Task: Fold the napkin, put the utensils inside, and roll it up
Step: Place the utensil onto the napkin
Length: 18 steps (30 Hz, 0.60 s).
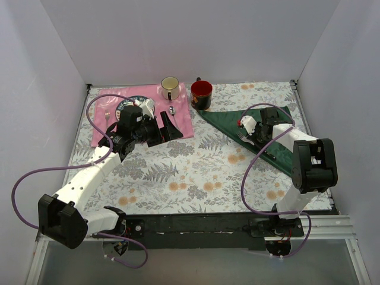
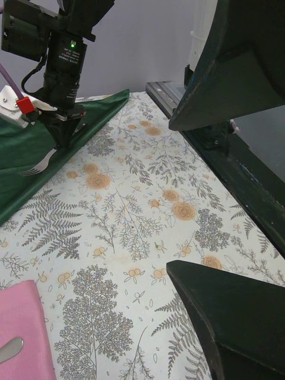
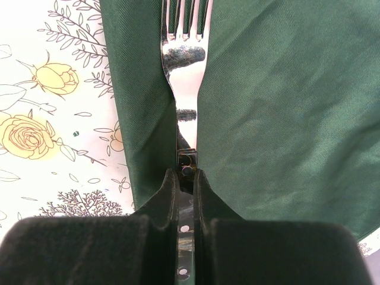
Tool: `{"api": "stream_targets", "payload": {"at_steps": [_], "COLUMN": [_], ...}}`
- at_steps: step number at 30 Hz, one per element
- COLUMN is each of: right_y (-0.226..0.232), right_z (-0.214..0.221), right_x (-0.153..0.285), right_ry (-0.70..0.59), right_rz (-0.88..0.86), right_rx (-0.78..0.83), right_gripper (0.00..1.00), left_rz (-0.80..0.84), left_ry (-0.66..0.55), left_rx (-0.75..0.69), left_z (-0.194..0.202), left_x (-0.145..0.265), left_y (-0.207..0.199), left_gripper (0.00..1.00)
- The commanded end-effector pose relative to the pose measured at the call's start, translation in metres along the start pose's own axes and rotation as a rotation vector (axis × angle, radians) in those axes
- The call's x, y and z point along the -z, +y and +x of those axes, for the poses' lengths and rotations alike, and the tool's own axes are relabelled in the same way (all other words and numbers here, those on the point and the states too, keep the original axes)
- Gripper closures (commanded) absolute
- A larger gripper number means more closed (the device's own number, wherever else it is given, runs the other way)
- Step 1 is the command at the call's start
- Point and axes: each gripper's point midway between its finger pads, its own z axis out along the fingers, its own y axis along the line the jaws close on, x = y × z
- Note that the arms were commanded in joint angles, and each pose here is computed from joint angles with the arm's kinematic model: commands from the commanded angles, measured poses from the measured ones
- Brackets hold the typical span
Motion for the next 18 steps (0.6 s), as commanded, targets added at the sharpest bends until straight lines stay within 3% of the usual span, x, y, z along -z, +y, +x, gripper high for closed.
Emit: {"api": "stream_targets", "payload": {"at_steps": [1, 9, 11, 12, 18], "right_y": [-0.007, -0.005, -0.005, -0.004, -0.017], "right_z": [-0.007, -0.004, -0.005, -0.006, -0.018], "right_x": [0.001, -0.002, -0.001, -0.001, 0.013], "right_ry": [-0.026, -0.008, -0.006, -0.012, -0.032], "right_rz": [0.02, 0.004, 0.0, -0.006, 0.042], "right_rx": [0.013, 0.011, 0.007, 0.003, -0.04], "right_gripper": [0.96, 0.87, 0.82, 0.74, 0.59], "left_rz": [0.041, 0.049, 0.048, 0.048, 0.054], "left_ry": [-0.033, -0.029, -0.028, -0.028, -0.017], "left_rx": [-0.042, -0.041, -0.04, -0.04, -0.031], "left_z": [-0.01, -0.01, -0.009, -0.009, -0.007], "left_x": [0.01, 0.009, 0.009, 0.008, 0.006], "left_y": [-0.016, -0.017, -0.017, -0.016, -0.016], "left_gripper": [0.09, 0.09, 0.09, 0.09, 0.09]}}
